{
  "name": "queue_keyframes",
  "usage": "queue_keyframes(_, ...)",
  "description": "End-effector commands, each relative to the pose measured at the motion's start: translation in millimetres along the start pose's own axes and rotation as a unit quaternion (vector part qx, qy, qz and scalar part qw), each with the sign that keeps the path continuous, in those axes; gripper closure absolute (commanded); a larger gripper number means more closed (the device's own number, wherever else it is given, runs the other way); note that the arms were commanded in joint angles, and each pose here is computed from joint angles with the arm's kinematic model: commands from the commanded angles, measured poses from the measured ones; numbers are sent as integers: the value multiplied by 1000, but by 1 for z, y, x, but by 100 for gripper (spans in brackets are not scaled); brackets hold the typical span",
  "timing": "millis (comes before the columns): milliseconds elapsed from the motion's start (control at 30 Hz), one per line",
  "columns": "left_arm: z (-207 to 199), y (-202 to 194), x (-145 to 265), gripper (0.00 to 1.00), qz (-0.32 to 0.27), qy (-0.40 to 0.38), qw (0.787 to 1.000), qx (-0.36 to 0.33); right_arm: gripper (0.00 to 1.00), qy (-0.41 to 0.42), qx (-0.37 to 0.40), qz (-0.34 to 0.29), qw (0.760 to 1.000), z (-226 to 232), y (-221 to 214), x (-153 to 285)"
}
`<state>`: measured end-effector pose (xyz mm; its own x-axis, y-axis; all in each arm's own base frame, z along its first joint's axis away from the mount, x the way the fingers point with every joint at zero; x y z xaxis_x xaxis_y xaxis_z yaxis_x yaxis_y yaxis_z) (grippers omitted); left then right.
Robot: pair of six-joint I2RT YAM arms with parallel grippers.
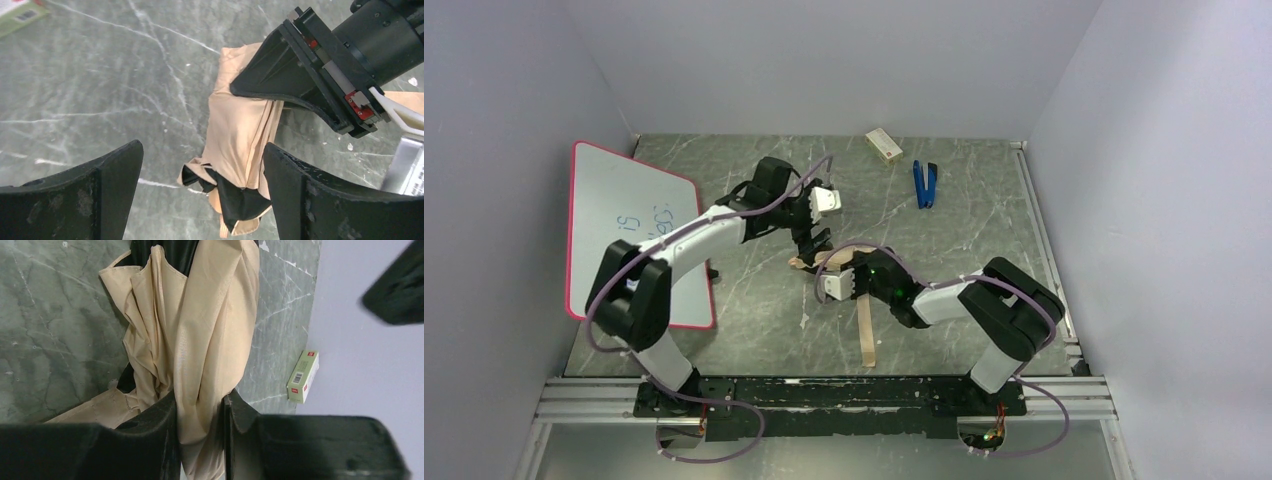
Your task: Put away the umbrella
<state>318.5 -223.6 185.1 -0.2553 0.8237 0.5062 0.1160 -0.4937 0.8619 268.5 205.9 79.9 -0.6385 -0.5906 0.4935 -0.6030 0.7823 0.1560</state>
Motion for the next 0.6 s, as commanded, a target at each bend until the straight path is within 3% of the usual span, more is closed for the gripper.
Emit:
queue_keyframes(0,-7,-12,-16,7,31,-101,994,29,91,148,6,53,988,70,-15,14)
queue_keyframes(300,-2,-45,-46,8,98,-141,980,98,92,146,9,52,988,73,-12,15)
queue_keyframes(567,-10,-74,-70,10,176,-127,970,107,92,140,9,52,989,70,-9,16)
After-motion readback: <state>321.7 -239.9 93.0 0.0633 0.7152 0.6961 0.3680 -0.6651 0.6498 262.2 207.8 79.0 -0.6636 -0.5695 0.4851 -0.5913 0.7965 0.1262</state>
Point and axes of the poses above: each gripper's point midway between its finger pads, its own x axis back along the fingers, its own z axis along the line the jaws close on, y = z × x, the point moved 8 cm from there along x, back along the fingers, and after that the axes turned 10 degrees about x, right-handed, at the moved point
